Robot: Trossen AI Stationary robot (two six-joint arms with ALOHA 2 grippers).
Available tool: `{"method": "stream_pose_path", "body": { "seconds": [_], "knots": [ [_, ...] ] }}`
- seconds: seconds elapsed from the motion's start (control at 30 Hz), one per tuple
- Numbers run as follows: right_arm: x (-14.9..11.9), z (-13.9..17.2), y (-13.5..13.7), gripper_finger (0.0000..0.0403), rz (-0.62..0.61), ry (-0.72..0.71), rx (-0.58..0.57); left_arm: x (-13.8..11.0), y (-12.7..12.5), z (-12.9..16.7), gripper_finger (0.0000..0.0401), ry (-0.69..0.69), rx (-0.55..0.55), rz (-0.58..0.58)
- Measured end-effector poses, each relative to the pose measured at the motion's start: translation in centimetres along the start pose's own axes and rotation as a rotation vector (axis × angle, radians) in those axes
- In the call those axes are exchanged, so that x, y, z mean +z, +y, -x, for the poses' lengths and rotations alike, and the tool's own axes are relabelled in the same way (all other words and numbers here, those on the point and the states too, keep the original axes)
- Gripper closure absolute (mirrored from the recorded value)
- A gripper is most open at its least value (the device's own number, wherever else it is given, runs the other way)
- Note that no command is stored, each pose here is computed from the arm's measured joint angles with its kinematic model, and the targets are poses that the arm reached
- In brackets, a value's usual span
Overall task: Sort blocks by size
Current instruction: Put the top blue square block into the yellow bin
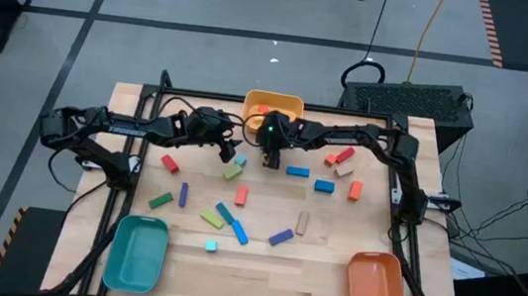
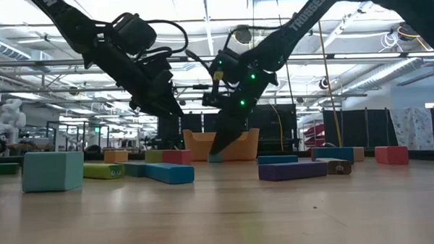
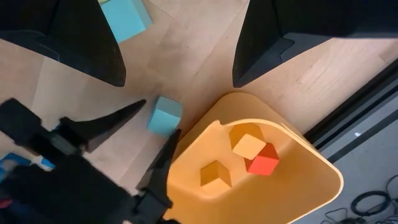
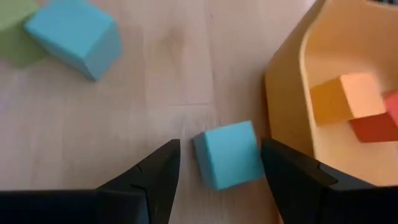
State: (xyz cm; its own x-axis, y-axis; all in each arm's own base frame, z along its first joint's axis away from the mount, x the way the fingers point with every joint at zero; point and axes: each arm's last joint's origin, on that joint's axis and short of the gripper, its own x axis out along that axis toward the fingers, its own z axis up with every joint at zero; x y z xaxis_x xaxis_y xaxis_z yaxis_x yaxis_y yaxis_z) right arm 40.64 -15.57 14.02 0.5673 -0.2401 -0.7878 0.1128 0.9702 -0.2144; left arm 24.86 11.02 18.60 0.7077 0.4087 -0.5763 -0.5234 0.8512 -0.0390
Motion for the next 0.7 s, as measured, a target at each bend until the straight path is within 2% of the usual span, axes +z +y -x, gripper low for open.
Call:
{"method": "stream_pose_path", "body": {
  "seconds": [0.23, 0.7],
  "knots": [
    [-0.5, -0.2, 0.7, 0.0193, 0.008, 0.044, 0.049, 0.0, 0.0, 0.0, 0.0104, 0.000, 0.000, 0.002],
    [0.0, 0.2, 5.3, 0.0193, 0.070, 0.122, 0.120, 0.0, 0.0, 0.0, 0.0104, 0.001, 0.000, 0.003]
  ]
}}
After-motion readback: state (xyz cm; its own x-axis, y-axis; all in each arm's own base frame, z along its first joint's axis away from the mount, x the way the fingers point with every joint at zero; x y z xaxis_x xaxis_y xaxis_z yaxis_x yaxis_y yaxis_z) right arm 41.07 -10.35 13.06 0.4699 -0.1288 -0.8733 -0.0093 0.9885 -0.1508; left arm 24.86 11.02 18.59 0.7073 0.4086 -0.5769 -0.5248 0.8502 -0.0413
